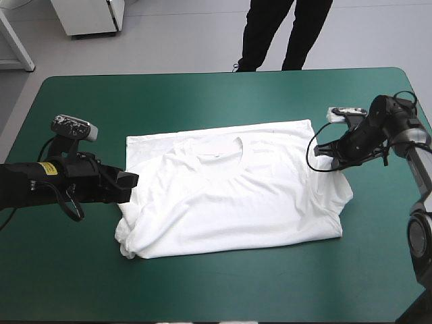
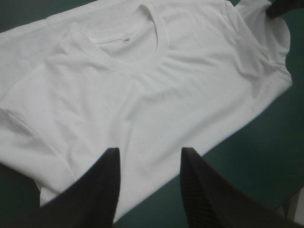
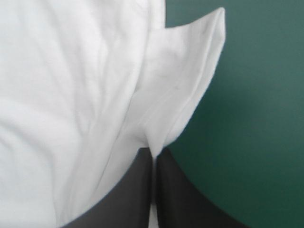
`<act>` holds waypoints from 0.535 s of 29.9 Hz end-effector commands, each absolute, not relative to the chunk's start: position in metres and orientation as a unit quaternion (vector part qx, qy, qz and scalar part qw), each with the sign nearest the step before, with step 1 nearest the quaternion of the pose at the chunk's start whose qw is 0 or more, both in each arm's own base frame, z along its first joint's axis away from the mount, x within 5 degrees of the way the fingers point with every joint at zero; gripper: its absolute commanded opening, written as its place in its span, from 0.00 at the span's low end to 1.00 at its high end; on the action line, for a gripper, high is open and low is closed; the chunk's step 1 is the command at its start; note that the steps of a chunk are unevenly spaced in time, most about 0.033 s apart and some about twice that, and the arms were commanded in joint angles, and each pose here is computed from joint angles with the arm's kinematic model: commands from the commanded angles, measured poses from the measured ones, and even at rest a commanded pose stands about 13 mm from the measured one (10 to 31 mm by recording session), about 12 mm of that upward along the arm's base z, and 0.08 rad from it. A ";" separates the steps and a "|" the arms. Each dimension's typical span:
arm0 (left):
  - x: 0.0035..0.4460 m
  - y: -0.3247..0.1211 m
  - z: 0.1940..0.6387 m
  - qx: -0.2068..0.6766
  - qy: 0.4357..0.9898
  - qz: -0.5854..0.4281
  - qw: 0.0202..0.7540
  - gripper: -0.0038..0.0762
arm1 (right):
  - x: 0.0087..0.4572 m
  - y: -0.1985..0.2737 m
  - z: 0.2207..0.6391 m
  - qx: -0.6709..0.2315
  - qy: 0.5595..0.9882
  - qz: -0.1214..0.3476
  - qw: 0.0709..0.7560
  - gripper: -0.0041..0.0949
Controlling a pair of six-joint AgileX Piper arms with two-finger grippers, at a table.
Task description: Fold the cloth
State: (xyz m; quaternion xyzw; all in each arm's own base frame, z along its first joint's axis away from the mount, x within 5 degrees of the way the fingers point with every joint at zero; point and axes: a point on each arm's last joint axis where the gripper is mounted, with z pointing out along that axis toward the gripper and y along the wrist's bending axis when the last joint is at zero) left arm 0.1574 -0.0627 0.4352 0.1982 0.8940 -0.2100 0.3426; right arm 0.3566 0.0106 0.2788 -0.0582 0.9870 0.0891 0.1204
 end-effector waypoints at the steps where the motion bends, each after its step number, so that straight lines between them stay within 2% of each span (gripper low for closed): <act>1: 0.143 -0.065 0.449 0.205 0.882 -0.233 0.356 0.43 | 0.341 0.027 0.323 -0.085 0.976 0.101 0.176 0.03; 9: 0.133 -0.064 0.455 0.209 0.873 -0.238 0.371 0.43 | 0.330 0.090 0.315 -0.182 0.967 0.102 0.147 0.03; 16: 0.131 -0.065 0.456 0.207 0.871 -0.247 0.372 0.43 | 0.337 0.120 0.282 -0.220 0.967 0.090 0.093 0.03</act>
